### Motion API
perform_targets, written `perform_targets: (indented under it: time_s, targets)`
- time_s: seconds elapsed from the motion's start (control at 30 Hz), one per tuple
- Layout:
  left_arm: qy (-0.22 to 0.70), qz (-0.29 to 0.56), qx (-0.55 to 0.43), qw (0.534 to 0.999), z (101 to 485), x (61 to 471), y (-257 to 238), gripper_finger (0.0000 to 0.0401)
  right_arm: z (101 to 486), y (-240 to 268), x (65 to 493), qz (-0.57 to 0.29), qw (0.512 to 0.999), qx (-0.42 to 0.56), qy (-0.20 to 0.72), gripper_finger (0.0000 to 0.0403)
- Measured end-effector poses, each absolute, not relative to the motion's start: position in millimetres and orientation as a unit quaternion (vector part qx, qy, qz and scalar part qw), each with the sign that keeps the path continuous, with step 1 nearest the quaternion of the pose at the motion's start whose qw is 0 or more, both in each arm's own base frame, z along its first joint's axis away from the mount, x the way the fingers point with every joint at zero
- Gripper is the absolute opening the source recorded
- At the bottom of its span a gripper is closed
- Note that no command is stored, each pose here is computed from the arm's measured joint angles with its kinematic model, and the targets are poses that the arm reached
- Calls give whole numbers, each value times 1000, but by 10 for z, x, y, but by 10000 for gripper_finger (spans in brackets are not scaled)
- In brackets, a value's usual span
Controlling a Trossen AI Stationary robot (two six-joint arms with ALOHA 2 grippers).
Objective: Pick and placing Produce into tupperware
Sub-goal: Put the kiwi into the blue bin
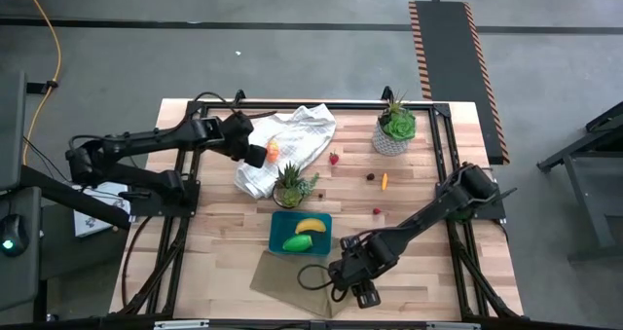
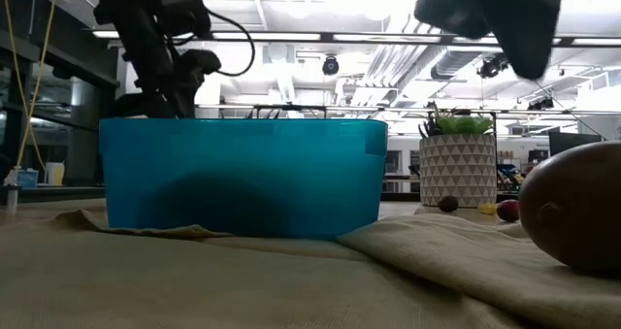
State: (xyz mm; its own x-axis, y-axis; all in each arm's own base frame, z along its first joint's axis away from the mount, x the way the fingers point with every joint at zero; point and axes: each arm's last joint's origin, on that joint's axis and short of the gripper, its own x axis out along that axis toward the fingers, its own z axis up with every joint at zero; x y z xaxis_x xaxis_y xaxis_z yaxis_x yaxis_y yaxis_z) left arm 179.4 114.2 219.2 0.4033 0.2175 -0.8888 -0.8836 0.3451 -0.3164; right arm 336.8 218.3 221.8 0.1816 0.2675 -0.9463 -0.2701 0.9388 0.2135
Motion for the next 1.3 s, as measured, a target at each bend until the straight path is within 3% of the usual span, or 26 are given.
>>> perform_targets:
  time_s: [0.5,0.83,1.3]
  targets:
    - [394,369,-427,725,2172,1824,1148,115,1867,2218,3443,166,735,2,657,238]
    - [397,363,-431,725,2171,1823,1142,115,1855,2219,3444,152,737,6,658,301]
    - [397,363,-431,724,2171,1823,1142,115,1805,2216,3460,140,744,4,654,305]
